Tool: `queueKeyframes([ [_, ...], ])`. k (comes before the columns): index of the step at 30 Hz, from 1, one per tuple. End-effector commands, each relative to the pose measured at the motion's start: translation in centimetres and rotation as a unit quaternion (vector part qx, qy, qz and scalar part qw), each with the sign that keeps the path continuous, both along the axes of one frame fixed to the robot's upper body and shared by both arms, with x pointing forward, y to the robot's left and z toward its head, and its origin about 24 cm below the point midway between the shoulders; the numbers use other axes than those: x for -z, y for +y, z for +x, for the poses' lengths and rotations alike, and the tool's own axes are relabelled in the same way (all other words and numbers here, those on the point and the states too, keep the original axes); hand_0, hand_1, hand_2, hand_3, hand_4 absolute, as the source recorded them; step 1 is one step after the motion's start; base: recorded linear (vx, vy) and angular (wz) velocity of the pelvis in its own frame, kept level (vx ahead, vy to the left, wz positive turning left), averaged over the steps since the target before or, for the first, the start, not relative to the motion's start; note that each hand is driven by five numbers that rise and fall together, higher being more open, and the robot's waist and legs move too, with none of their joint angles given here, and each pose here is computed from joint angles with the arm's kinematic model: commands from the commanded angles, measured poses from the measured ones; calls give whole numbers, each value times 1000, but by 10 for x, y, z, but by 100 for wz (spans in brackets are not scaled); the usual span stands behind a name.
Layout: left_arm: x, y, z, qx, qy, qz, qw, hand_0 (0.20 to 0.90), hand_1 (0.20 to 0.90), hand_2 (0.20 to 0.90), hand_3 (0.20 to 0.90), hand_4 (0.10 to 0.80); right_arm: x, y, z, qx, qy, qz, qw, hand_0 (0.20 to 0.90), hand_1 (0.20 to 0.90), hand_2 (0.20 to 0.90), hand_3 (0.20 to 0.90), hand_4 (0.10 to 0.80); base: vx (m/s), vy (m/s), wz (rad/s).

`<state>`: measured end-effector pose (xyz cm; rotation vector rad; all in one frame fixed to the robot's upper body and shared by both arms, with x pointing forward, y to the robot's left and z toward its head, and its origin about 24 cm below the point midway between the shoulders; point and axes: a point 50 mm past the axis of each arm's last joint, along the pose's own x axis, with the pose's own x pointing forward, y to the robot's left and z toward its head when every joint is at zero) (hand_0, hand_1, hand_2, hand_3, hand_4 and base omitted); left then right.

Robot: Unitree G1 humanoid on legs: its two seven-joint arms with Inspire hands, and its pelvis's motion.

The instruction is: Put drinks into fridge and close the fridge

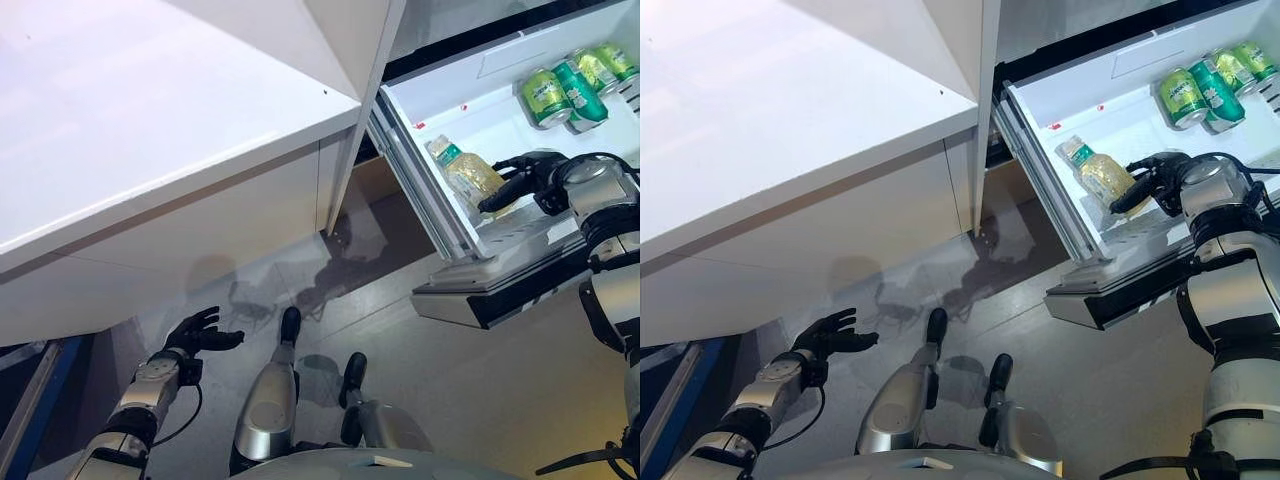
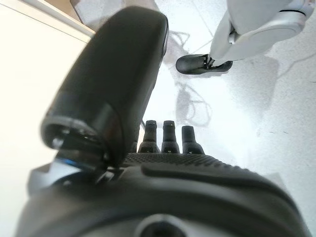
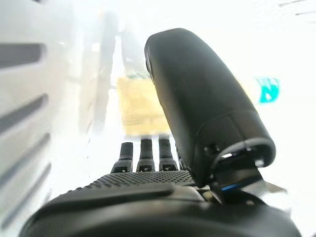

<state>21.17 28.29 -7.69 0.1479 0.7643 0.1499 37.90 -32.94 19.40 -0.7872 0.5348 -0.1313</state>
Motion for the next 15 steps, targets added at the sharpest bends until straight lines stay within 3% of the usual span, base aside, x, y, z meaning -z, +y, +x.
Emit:
queueKeyframes([
  [1, 17, 7, -29, 0, 49, 3, 999, 900, 900, 900, 900, 800, -70, -5, 0, 13, -143, -67, 987, 900, 900, 900, 900, 800, 30, 34, 4],
  [9, 37, -4, -55, 15, 99, -23, 995, 900, 900, 900, 900, 800, -115, 16, -12, -2, -384, -3, 923, 900, 900, 900, 900, 800, 44, 17, -3],
  [12, 46, -10, -68, 17, 115, -35, 993, 900, 900, 900, 900, 800, -126, 15, -35, -4, -488, 15, 873, 900, 900, 900, 900, 800, 62, 33, -8],
  [15, 50, -12, -75, 13, 123, -40, 991, 900, 900, 900, 900, 800, -124, 10, -52, 0, -528, 19, 849, 900, 900, 900, 900, 800, 52, 14, -7],
])
